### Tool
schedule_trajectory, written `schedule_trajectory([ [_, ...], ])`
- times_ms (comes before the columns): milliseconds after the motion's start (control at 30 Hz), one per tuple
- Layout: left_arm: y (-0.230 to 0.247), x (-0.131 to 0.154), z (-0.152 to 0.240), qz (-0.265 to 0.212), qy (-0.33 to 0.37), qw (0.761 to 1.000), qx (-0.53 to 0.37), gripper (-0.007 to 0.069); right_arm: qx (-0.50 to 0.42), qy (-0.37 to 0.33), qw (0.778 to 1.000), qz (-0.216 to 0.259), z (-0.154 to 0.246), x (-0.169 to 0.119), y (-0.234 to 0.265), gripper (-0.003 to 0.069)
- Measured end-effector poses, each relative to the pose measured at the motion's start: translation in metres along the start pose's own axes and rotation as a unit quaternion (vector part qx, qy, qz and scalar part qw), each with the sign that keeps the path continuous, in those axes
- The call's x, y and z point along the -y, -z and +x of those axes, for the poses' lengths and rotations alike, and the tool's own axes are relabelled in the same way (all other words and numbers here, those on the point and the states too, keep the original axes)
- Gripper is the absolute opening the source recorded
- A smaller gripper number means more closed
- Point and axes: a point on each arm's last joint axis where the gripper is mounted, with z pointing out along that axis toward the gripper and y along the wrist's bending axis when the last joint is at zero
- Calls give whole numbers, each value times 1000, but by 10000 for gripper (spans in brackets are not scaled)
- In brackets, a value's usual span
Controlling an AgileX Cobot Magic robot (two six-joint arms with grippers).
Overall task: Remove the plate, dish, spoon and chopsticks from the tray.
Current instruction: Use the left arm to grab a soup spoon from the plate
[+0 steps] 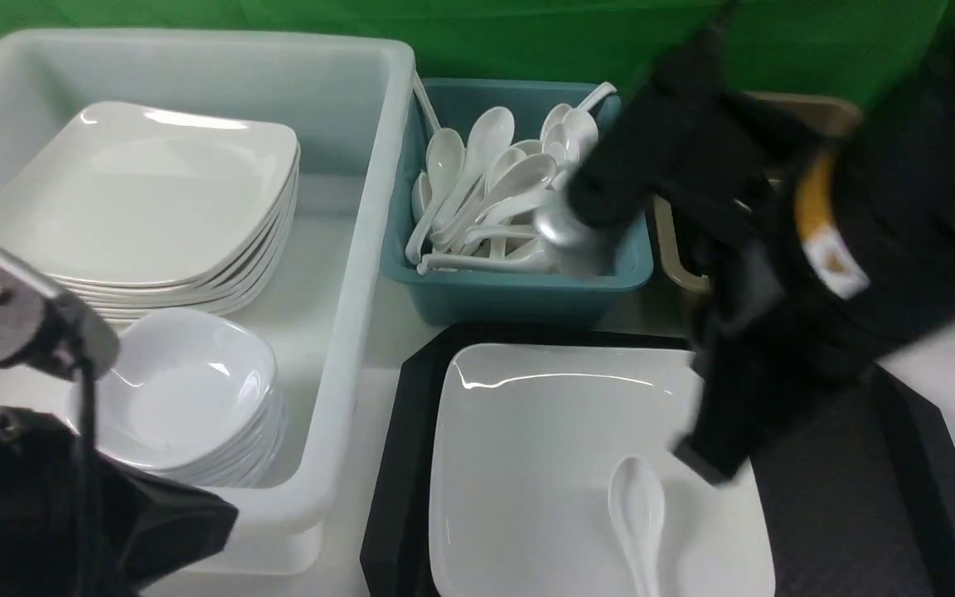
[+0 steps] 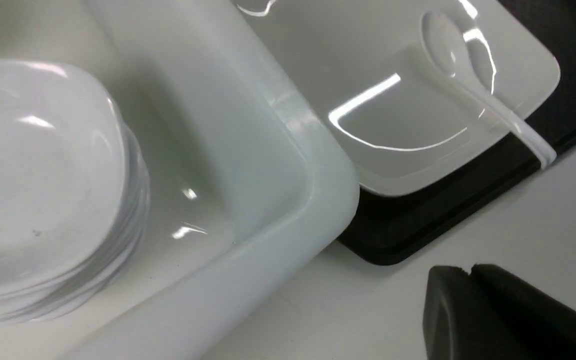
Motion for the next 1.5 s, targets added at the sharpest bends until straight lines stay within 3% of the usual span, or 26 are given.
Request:
schedule_trajectory([
  [167, -39, -4, -16, 40, -15, 998, -47, 18, 12, -109, 994, 5, 83, 5, 9, 116],
  [367, -102, 5, -50, 99, 8, 990, -103, 18, 67, -177, 982, -4, 140, 11, 21, 120],
  [500, -139, 46, -70, 111, -24, 983, -147, 8, 101, -191, 976, -10, 158, 14, 30, 122],
  [700, -189, 104, -84, 54, -23, 969, -239, 34, 133, -182, 974, -13, 170, 18, 39, 125],
  [967, -251, 126, -101, 39, 26, 953, -300, 291, 137, -130, 982, -5, 171, 18, 40, 136],
  [1100, -283, 127, -99, 24, 47, 949, -310, 475, 137, -98, 986, -1, 171, 18, 40, 141],
  [1200, -300, 123, -91, 5, 35, 947, -321, 515, 137, -83, 987, 1, 171, 18, 40, 143],
  [1400, -312, 116, -85, -21, 14, 942, -333, 479, 137, -60, 989, 3, 171, 18, 40, 143],
  [1500, -313, 115, -85, -29, 6, 942, -334, 377, 137, -56, 989, 3, 171, 18, 40, 143],
])
